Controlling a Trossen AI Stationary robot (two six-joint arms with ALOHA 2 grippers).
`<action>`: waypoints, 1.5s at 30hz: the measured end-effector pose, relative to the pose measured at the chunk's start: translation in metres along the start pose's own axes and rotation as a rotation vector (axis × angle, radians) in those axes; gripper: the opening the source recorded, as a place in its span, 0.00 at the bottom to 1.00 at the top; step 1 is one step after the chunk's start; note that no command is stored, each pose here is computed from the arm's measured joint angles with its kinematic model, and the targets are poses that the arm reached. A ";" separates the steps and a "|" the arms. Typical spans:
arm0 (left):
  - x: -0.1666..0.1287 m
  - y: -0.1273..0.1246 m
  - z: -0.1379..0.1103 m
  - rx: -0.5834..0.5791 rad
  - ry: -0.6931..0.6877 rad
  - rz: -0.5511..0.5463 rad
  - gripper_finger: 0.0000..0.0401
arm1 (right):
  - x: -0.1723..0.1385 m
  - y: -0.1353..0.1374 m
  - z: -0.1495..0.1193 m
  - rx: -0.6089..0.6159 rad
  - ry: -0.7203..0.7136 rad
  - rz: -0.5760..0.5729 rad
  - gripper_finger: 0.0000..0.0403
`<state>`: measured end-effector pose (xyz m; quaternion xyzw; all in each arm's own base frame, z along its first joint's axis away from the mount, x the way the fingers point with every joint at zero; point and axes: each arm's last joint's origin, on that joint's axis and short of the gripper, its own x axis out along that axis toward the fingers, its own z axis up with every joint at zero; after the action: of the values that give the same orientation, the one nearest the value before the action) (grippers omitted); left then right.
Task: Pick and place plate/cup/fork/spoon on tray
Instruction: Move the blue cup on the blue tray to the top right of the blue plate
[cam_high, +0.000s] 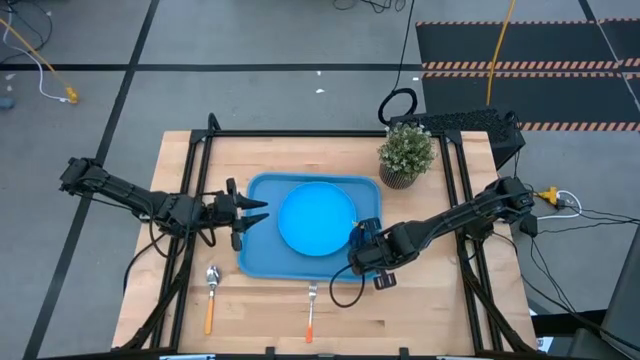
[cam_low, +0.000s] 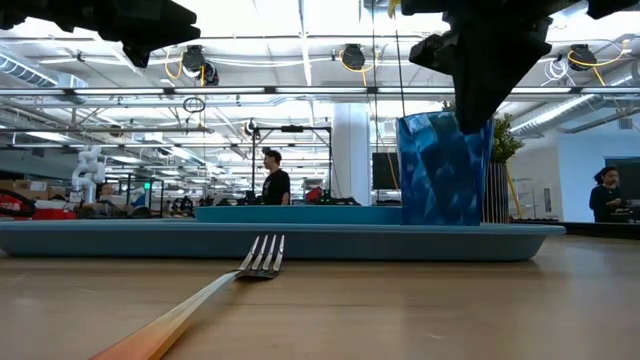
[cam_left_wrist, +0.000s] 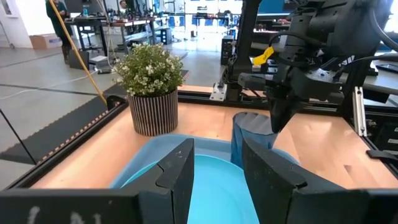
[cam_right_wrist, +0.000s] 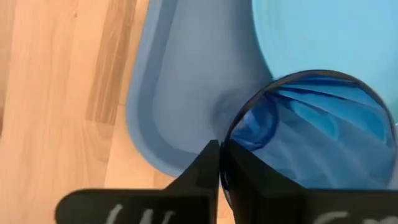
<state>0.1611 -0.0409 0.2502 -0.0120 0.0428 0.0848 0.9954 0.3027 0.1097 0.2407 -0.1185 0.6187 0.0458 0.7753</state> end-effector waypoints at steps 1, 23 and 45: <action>0.000 0.000 0.000 0.002 0.000 0.000 0.34 | 0.000 0.000 0.000 0.000 0.000 0.000 0.02; 0.000 0.000 0.000 0.002 -0.001 0.001 0.34 | 0.000 0.000 -0.002 -0.001 0.022 -0.002 0.00; 0.000 0.000 0.000 0.002 -0.001 0.001 0.34 | 0.000 0.000 -0.004 0.011 0.038 0.022 0.00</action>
<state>0.1611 -0.0409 0.2503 -0.0111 0.0424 0.0851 0.9954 0.2991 0.1092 0.2403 -0.1085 0.6349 0.0485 0.7634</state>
